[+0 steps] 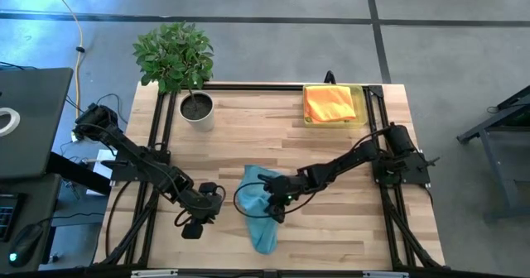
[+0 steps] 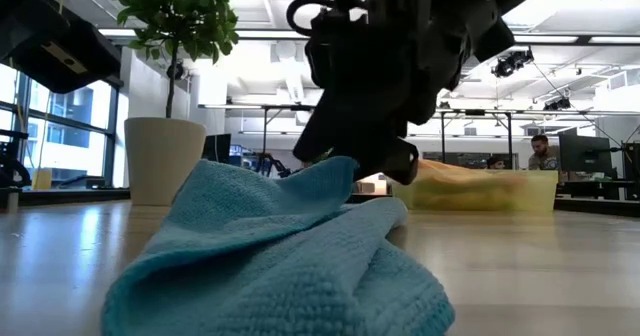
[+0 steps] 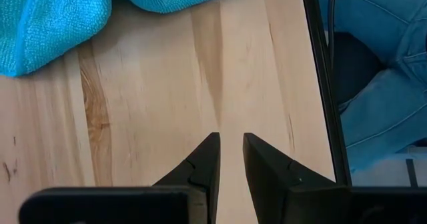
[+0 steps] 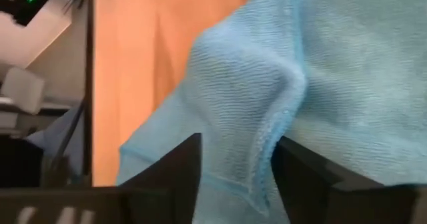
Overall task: Fold microfiber towels
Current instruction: Fold the blue microfiber towel
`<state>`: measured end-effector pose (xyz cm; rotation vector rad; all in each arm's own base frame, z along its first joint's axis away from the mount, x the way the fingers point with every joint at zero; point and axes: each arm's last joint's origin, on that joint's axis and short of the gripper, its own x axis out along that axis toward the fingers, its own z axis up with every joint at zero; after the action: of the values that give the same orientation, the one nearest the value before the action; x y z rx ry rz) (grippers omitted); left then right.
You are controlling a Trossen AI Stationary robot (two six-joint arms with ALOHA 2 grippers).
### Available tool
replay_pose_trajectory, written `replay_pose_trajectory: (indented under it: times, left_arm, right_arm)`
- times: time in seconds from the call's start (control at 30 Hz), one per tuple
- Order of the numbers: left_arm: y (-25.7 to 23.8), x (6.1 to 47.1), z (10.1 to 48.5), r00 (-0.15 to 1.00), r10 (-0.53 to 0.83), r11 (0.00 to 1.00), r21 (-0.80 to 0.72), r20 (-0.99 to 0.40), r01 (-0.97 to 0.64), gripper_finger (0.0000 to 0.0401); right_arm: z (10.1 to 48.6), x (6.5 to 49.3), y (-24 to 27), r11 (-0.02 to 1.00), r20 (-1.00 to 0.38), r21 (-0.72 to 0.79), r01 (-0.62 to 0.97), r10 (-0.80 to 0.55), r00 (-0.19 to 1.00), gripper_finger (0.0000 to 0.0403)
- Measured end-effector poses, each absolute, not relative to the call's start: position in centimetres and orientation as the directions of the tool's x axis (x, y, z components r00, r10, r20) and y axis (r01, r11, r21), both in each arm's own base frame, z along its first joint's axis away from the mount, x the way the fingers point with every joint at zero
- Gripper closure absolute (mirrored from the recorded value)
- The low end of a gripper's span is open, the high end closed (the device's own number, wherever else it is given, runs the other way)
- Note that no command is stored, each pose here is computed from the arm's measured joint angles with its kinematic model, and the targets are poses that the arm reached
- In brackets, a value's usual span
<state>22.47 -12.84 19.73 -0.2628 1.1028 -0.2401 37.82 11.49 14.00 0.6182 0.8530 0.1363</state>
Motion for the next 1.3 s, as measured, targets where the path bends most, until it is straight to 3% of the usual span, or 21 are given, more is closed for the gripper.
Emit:
replay_pose_trajectory:
  times: [0.27,0.33,0.6,0.8,1.0,1.3]
  left_arm:
    - [-12.8,22.5,19.7,0.431,-0.319,0.943,-0.326,-0.844,0.061,0.0343]
    - [-12.8,22.5,19.7,0.432,-0.319,0.943,-0.326,-0.844,0.061,0.0343]
    - [-12.7,22.8,19.8,0.492,-0.245,0.969,-0.206,-0.835,0.134,0.0343]
    - [-12.2,23.9,20.5,0.636,-0.138,0.987,-0.055,-0.759,0.149,0.0343]
    - [-11.1,25.6,21.5,0.746,-0.121,0.986,0.009,-0.655,0.168,0.0343]
    - [-8.9,27.9,20.3,0.770,-0.059,0.988,0.075,-0.635,0.137,0.0315]
  right_arm:
    - [13.8,37.7,11.4,0.820,-0.691,0.534,0.206,0.282,0.666,0.0377]
    - [13.7,37.6,11.4,0.820,-0.694,0.532,0.209,0.281,0.663,0.0395]
    - [15.8,36.7,11.8,0.805,-0.698,0.554,0.215,0.308,0.647,0.0400]
    - [19.0,34.9,13.0,0.796,-0.680,0.577,0.183,0.344,0.648,0.0402]
    - [21.5,32.8,13.8,0.753,-0.688,0.617,0.228,0.377,0.620,0.0402]
    - [23.9,29.8,14.2,0.697,-0.729,0.638,0.327,0.408,0.550,0.0403]
